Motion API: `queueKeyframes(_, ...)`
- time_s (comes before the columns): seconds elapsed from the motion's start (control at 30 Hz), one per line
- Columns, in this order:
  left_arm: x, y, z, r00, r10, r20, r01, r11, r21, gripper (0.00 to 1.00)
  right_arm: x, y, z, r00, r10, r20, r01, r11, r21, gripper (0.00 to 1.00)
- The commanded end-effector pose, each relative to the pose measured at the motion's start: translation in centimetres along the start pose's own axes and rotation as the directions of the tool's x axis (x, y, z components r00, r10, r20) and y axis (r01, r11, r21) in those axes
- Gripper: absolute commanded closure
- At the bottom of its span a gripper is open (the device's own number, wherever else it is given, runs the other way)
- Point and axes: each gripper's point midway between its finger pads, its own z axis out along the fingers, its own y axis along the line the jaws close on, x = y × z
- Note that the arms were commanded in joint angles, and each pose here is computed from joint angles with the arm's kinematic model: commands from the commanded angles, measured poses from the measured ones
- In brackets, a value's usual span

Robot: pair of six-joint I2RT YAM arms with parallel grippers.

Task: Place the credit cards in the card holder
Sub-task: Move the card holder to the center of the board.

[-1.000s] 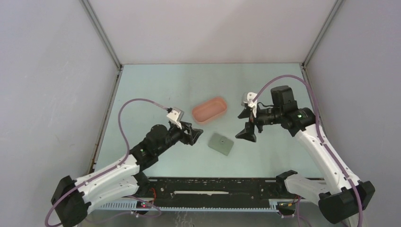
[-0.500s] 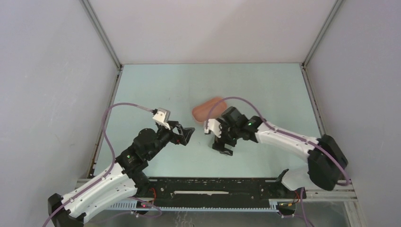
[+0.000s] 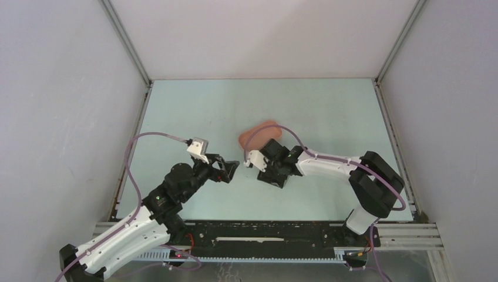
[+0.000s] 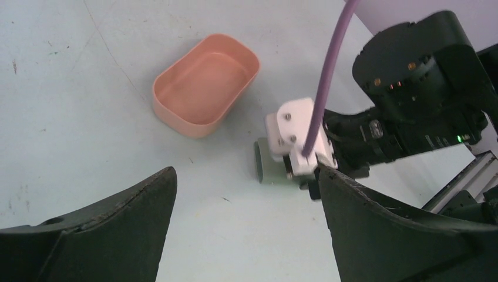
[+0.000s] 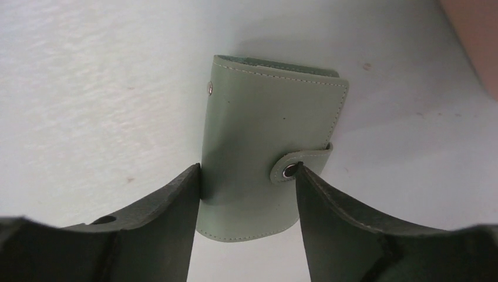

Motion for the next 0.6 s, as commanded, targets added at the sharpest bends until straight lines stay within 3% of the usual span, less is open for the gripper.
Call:
queueKeyframes(0.0,0.5,0.6,-0.1,1.0,-0.014,0.008,0.014,1.0,-0.017,0.05,0.8,-5.1,-1.2,0.992,0.128,0.008,-0.128,0.984,0.121,0.38)
queueKeyframes(0.17,0.3,0.4,-0.2,1.0,-0.022,0.018,0.023,1.0,-0.007,0.05,4.3,-11.8,-4.2,0.96,0.276,0.04,-0.276,0.92,0.28,0.36)
queueKeyframes(0.33,-1.3,-0.8,-0.2,0.999,-0.044,0.024,0.043,0.999,0.03,0.05,6.0,-14.9,-9.0,0.921,0.36,0.146,-0.388,0.872,0.3,0.03)
queueKeyframes(0.43,-3.8,-1.9,-0.6,0.998,-0.051,0.03,0.05,0.997,0.052,0.05,4.4,-15.5,-14.1,0.89,0.339,0.305,-0.426,0.857,0.29,0.01)
queueKeyframes(0.5,-5.8,-2.5,-1.2,0.998,-0.055,0.038,0.053,0.997,0.059,0.05,2.8,-15.5,-18.8,0.824,0.344,0.45,-0.48,0.845,0.234,0.0)
queueKeyframes(0.57,-8.2,-3.1,-2.0,0.997,-0.058,0.053,0.054,0.996,0.071,0.05,1.3,-15.4,-23.9,0.708,0.371,0.601,-0.551,0.822,0.142,0.0)
